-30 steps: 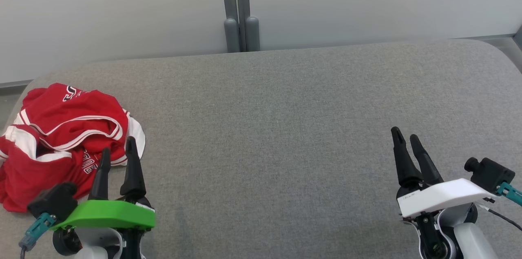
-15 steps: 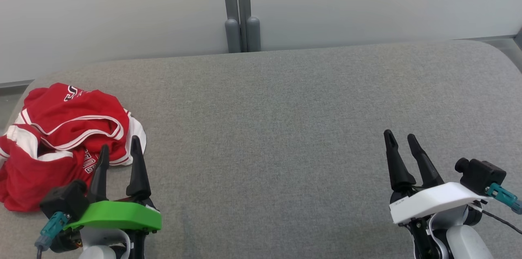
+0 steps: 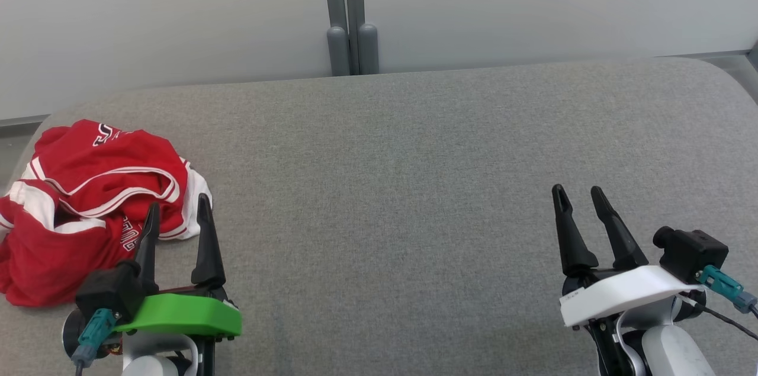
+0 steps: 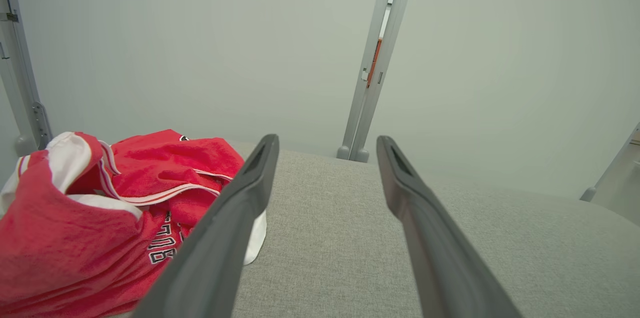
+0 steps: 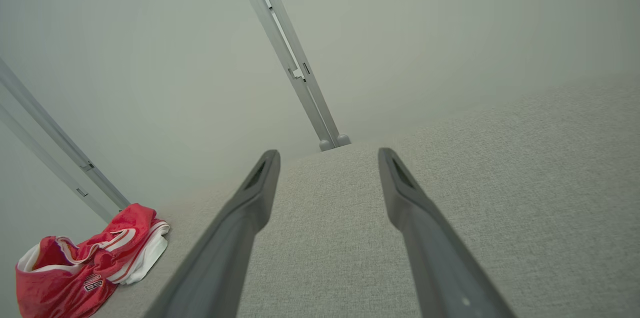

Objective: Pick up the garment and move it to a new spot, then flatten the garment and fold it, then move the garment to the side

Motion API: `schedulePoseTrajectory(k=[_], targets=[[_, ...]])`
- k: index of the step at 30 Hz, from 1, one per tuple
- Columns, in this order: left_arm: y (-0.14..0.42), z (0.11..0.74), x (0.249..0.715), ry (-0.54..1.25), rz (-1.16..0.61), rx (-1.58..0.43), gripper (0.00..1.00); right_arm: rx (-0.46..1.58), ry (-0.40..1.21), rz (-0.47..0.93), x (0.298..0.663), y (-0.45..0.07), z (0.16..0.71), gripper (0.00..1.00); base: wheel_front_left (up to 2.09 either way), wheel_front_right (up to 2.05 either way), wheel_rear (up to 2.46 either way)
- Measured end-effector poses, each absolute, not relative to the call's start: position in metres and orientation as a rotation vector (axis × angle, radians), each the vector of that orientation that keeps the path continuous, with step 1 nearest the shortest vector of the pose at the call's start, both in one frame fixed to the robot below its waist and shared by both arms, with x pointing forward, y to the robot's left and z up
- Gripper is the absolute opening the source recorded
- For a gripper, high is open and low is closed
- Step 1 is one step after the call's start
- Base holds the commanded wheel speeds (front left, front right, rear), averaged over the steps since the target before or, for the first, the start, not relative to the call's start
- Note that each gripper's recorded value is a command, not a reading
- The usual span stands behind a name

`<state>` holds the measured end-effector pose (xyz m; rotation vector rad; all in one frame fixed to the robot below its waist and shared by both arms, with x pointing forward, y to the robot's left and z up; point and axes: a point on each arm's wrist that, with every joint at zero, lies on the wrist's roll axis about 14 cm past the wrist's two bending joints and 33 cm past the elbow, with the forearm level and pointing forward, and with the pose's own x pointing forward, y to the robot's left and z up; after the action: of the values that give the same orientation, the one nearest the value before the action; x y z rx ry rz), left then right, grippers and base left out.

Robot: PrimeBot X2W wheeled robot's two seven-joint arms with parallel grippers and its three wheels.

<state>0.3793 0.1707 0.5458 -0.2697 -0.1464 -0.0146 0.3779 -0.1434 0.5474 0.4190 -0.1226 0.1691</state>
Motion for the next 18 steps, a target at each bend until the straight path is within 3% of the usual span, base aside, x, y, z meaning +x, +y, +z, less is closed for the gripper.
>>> schedulePoseTrajectory(k=[18], targets=[[0.1637,0.5539,0.3770,-0.196,-0.035,-0.127,1.00,0.309,-0.176,0.195,0.3755,-0.1359,0.5577,1.00,0.00,0.00,0.00]])
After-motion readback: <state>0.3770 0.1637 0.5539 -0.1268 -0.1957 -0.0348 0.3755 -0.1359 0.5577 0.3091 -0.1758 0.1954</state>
